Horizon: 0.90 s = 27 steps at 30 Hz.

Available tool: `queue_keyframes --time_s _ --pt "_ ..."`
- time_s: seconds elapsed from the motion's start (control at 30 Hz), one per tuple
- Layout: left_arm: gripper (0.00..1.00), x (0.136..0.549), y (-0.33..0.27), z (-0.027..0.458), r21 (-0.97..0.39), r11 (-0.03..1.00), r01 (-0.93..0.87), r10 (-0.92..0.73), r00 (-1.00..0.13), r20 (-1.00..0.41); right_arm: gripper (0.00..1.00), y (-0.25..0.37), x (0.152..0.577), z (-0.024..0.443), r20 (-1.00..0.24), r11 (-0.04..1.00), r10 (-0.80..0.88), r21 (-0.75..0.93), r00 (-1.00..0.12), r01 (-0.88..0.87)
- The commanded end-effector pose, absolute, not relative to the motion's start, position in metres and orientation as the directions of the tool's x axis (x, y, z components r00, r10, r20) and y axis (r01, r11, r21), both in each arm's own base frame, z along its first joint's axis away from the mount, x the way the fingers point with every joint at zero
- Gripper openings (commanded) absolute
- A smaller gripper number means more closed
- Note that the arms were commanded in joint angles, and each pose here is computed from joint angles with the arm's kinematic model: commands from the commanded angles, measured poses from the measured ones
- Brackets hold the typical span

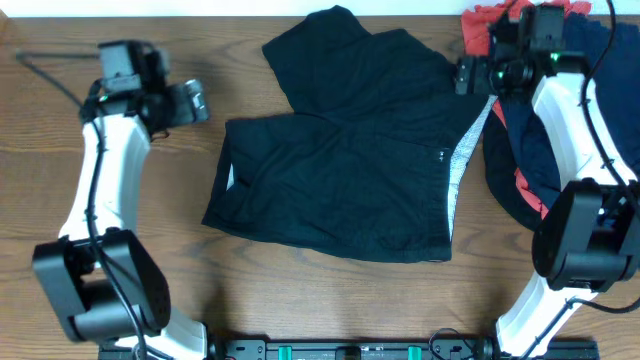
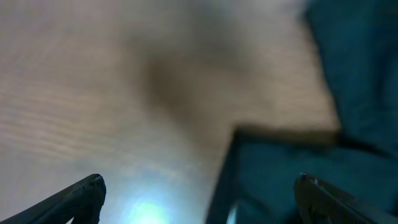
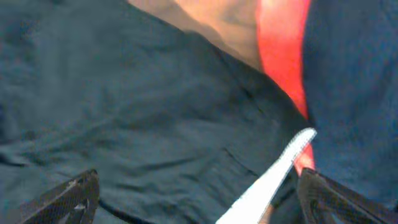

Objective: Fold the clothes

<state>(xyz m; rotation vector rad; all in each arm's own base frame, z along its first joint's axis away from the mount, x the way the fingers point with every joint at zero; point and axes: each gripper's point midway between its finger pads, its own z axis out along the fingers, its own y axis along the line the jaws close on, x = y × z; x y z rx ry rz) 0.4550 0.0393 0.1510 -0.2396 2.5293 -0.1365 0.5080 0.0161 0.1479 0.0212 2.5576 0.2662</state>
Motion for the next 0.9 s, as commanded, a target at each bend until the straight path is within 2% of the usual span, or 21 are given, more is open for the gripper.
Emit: queue_keyframes --time_s 0.0,0.23,0.47,0.7,0.87 --pt "0.98 0.485 0.012 0.167 -0.154 0.987 -0.051 -0.134 -0.791 -0.597 0.99 0.043 0.51 0.169 -0.553 0.97 0.025 0.216 -0.833 -0.114" --pt "0.98 0.541 -0.056 0.13 -0.124 0.985 0.122 0.027 -0.81 -0.586 0.99 0.051 0.501 0.166 -0.521 0.968 0.011 0.22 -0.854 -0.122" --pt "0.98 0.568 -0.135 0.077 -0.061 0.943 0.328 0.219 -0.748 -0.627 0.99 0.048 0.494 0.161 -0.489 0.969 0.016 0.224 -0.872 -0.107" --pt "0.98 0.584 -0.168 0.041 -0.042 0.921 0.388 0.263 -0.696 -0.668 0.99 0.043 0.488 0.158 -0.463 0.971 0.023 0.222 -0.886 -0.09" --pt "0.98 0.591 -0.171 0.024 0.032 0.904 0.427 0.334 -0.655 -0.678 0.99 0.043 0.488 0.157 -0.461 0.971 0.023 0.221 -0.887 -0.089"
